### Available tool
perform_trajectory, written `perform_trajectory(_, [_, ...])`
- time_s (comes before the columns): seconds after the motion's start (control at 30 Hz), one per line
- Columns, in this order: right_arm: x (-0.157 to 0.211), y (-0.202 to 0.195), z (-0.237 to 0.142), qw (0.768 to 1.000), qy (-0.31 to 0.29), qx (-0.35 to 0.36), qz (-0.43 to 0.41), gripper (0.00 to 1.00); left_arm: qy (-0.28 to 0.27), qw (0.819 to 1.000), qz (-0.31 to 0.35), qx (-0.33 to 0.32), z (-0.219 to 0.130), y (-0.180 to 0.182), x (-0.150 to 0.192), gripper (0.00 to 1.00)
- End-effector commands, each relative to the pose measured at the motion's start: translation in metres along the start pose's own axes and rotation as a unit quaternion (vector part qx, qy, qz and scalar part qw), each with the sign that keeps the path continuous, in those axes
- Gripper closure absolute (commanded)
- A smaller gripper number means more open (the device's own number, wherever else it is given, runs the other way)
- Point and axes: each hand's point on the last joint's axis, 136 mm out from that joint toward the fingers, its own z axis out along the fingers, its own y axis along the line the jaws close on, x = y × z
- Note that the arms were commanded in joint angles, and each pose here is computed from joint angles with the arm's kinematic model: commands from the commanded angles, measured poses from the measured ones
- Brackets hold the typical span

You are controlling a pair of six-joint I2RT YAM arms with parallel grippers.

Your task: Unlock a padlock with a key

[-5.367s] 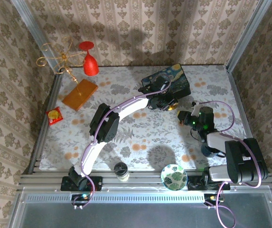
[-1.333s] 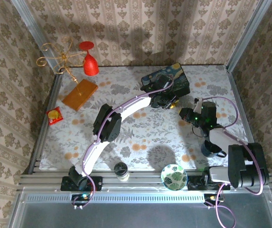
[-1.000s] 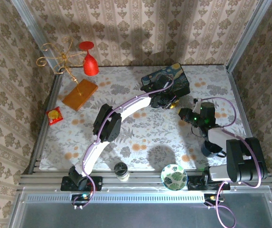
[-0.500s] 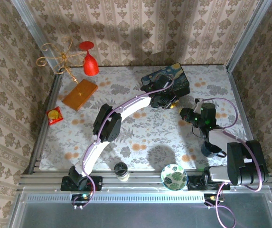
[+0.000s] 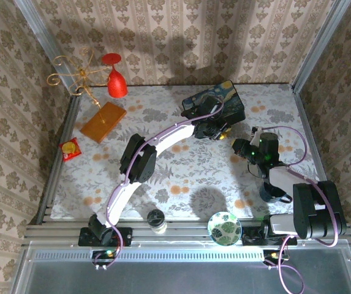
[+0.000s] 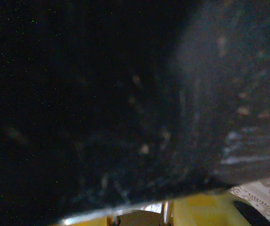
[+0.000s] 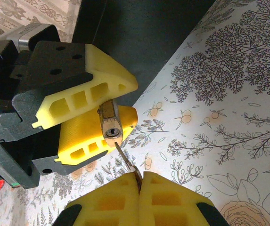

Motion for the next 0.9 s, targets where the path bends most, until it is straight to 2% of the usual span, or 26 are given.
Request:
perform_trajectory(0.0, [-0.0040, -0.0035, 0.0007, 1.000, -0.012, 0.003, 0.001, 1.00, 0.016, 0.999, -0.028, 0.008, 0.0073, 0.0008, -0.0019, 1.00])
perform_trajectory(0.87, [-0.0051, -0.0009, 0.0062, 1.000, -0.013, -0.006, 0.009, 1.00, 0.024, 0.999, -0.029, 0.007, 0.0135, 0.0057, 0.0017, 1.00])
